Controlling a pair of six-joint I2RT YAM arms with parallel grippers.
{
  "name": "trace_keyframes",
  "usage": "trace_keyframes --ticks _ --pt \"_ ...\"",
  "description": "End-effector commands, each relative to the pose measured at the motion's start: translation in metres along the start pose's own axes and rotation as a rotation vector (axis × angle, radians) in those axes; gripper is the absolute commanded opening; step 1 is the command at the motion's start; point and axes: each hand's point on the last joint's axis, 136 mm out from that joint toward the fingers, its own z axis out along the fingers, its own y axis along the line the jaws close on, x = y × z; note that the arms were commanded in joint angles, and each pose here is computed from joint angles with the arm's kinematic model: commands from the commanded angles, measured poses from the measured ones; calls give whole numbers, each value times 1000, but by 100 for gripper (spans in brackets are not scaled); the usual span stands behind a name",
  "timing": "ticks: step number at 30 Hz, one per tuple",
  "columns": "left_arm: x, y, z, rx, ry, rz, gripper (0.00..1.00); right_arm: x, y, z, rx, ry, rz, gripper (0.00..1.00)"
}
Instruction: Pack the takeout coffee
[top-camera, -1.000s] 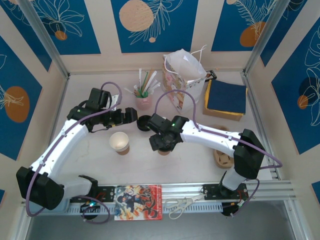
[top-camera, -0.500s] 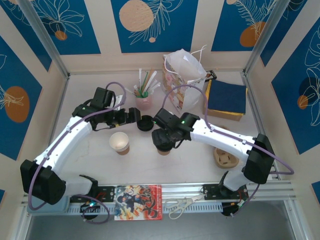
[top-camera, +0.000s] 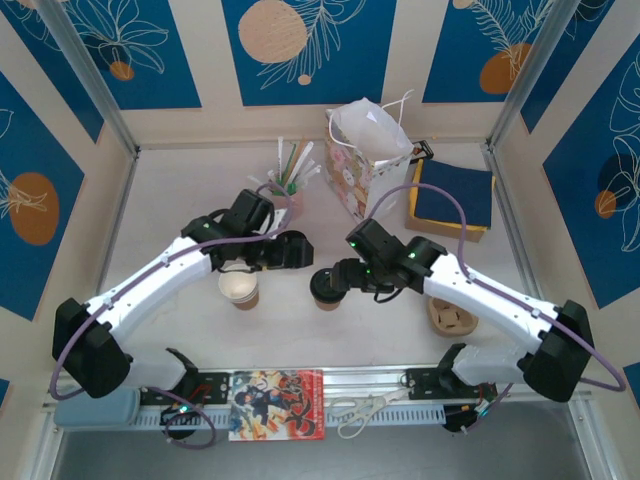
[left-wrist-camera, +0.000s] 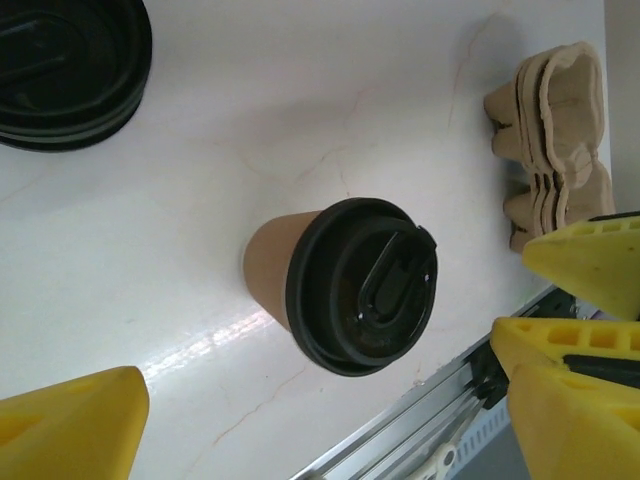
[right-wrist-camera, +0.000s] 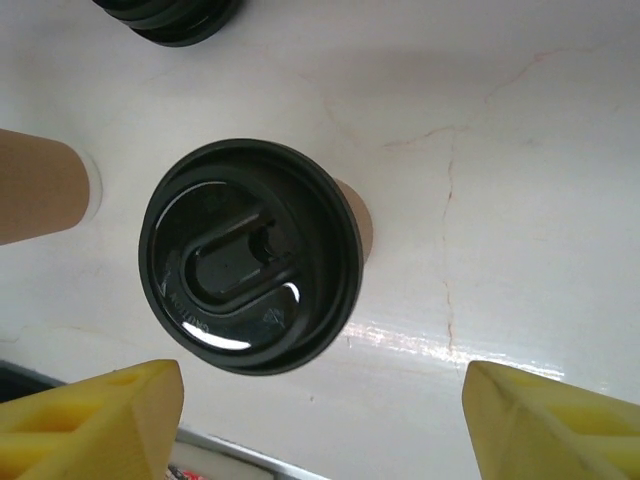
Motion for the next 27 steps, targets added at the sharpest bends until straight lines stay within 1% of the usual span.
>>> trace_keyframes --ticks 1,6,10,13,14,17,22,25,27 --pt "2 4 12 -53 -17 -64 89 4 3 -7 -106 26 37 71" --pt "8 1 21 -97 -39 -76 83 6 -4 -11 -167 30 32 70" --pt "11 -1 28 -115 -62 -76 79 4 -7 -7 -194 41 28 69" --pt "12 0 32 -117 -72 -88 71 0 -3 -7 -218 40 22 68" --pt "13 1 33 -121 -72 -93 71 -1 -2 -7 -224 36 20 68" --pt "14 1 36 -123 -63 -94 67 -5 1 -3 -238 38 26 68" --pt "14 2 41 -126 -55 -84 61 -9 5 5 -253 47 42 65" --pt "19 -3 48 -97 -13 -78 57 -10 6 8 -262 51 65 63" --pt "23 0 51 -109 7 -75 57 -8 7 13 -277 59 77 63"
